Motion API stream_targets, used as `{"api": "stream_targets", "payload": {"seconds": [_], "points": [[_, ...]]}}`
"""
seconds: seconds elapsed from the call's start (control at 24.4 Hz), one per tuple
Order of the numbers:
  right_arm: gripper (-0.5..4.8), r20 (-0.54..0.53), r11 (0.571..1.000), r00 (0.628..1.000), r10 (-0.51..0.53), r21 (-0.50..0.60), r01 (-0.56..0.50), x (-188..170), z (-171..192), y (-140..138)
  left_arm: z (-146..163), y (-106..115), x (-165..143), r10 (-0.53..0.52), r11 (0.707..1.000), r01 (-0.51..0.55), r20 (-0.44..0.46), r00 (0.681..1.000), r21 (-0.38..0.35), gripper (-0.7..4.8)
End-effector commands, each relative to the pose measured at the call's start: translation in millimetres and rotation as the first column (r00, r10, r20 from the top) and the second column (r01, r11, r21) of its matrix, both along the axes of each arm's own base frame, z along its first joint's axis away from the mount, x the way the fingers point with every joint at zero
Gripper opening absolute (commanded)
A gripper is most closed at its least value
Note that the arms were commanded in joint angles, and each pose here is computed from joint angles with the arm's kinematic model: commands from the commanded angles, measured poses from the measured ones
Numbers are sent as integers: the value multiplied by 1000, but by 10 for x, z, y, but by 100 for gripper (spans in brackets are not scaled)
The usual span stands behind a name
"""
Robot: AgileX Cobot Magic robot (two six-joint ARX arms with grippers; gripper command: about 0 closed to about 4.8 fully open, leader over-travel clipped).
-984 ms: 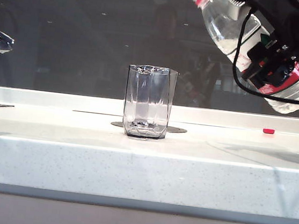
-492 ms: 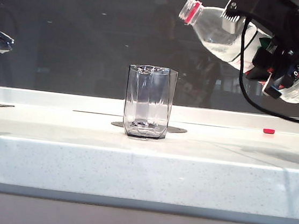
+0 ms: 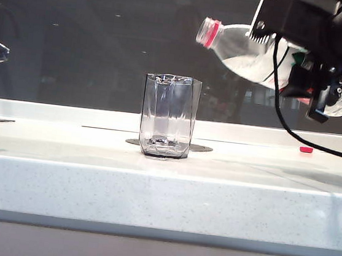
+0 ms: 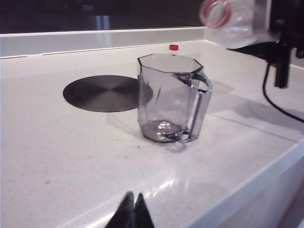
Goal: Pick up the mineral water bottle on the table and pour water into the mug until it's half full.
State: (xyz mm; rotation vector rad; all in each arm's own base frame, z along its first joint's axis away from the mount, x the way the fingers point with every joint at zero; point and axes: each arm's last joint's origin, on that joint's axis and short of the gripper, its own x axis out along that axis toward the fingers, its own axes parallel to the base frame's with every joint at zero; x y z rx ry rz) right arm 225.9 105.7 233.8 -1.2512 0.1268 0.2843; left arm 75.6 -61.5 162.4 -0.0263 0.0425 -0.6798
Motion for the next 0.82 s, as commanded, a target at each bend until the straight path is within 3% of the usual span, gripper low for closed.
{"api": "stream_targets", "payload": {"seconds": [0.04, 0.49, 0.82], "points": [[184, 73, 999, 997, -27, 24, 25, 107, 146, 48, 22, -9, -9, -17, 1000, 17, 13, 1000, -8, -4], [184, 89, 993, 996, -25, -115, 35, 227, 171, 137, 22, -6, -6, -13, 1000, 13, 13, 1000, -8, -4], [184, 126, 960, 992, 21, -279, 15, 191, 184, 222, 21, -7, -7, -14, 1000, 14, 13, 1000, -8, -4]]}}
